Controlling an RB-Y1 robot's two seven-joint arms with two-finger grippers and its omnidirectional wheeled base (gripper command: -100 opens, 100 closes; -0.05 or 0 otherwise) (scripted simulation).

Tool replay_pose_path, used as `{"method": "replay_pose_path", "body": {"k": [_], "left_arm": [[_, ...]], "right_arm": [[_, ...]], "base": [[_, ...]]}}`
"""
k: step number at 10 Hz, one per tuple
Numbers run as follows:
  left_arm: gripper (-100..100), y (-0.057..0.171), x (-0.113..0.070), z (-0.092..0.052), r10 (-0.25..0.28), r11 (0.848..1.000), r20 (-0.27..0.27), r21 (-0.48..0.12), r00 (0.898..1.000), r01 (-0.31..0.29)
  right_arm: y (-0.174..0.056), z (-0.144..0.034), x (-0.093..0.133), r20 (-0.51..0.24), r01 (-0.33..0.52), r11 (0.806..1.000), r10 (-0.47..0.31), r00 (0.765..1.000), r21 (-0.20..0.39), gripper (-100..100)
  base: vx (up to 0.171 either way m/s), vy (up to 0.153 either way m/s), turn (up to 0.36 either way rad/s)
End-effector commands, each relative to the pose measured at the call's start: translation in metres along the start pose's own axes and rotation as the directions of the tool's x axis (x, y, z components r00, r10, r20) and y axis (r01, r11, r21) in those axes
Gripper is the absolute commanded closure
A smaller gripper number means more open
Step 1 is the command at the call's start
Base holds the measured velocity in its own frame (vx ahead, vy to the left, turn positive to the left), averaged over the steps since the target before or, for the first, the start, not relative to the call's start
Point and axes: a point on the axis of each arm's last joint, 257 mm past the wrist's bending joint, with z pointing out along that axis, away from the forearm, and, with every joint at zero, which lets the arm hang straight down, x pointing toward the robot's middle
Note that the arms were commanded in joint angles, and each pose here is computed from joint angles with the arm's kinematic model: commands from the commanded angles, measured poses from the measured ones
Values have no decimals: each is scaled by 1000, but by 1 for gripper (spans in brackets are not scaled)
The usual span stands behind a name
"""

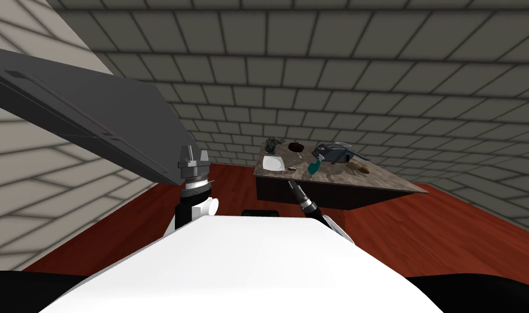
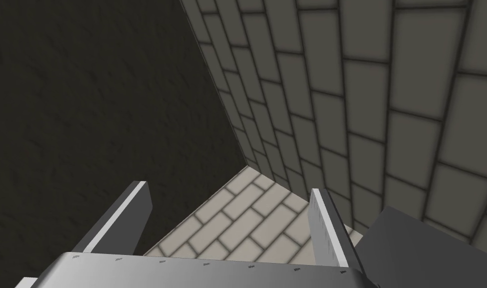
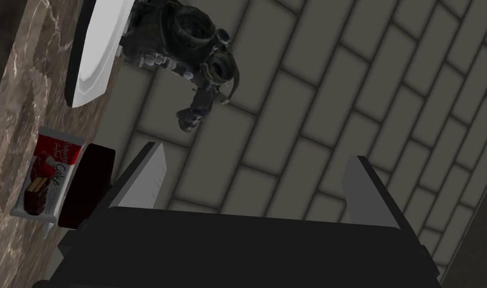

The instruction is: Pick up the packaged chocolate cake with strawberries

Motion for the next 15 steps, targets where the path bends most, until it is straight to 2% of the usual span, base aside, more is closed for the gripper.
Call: {"method": "replay_pose_path", "body": {"k": [1,2,3,4,5,6,7,8,9,10,11,12,13,14,15], "left_arm": [[0,0,0,0,0,1000,0,0,1000,0],[0,0,0,0,0,1000,0,0,1000,0],[0,0,0,0,0,1000,0,0,1000,0],[0,0,0,0,0,1000,0,0,1000,0],[0,0,0,0,0,1000,0,0,1000,0],[0,0,0,0,0,1000,0,0,1000,0],[0,0,0,0,0,1000,0,0,1000,0],[0,0,0,0,0,1000,0,0,1000,0],[0,0,0,0,0,1000,0,0,1000,0],[0,0,0,0,0,1000,0,0,1000,0],[0,0,0,0,0,1000,0,0,1000,0],[0,0,0,0,0,1000,0,0,1000,0],[0,0,0,0,0,1000,0,0,1000,0],[0,0,0,0,0,1000,0,0,1000,0],[0,0,0,0,0,1000,0,0,1000,0]], "right_arm": [[-18,-13,10,-67,63,998,-60,996,31,-100],[-25,-19,8,-90,82,996,-78,993,46,-100],[-35,-29,18,-147,134,990,-125,981,52,-100],[-45,-37,15,-169,153,985,-139,976,74,-100],[-53,-48,24,-228,206,976,-185,956,69,-100],[-65,-57,20,-251,227,969,-197,948,94,-100],[-65,-57,20,-251,227,969,-197,948,94,-100],[-78,-74,25,-325,292,952,-248,912,93,-100],[-84,-79,23,-334,301,948,-251,908,106,-100],[-94,-94,27,-402,360,928,-297,866,91,-100],[-103,-102,22,-417,375,921,-300,858,109,-100],[-109,-116,26,-478,428,900,-342,809,81,-100],[-120,-127,19,-497,447,888,-343,797,104,-100],[-130,-143,20,-553,495,865,-375,744,79,-100],[-137,-152,11,-573,516,852,-379,727,90,-100]], "base": [[-31,12,93],[-28,9,44],[-31,21,91],[-24,17,54],[-20,25,131],[-10,20,57],[-2,8,-17],[-2,25,120],[0,23,79],[4,39,157],[6,29,74],[15,37,160],[18,29,72],[25,40,145],[25,29,69]]}}
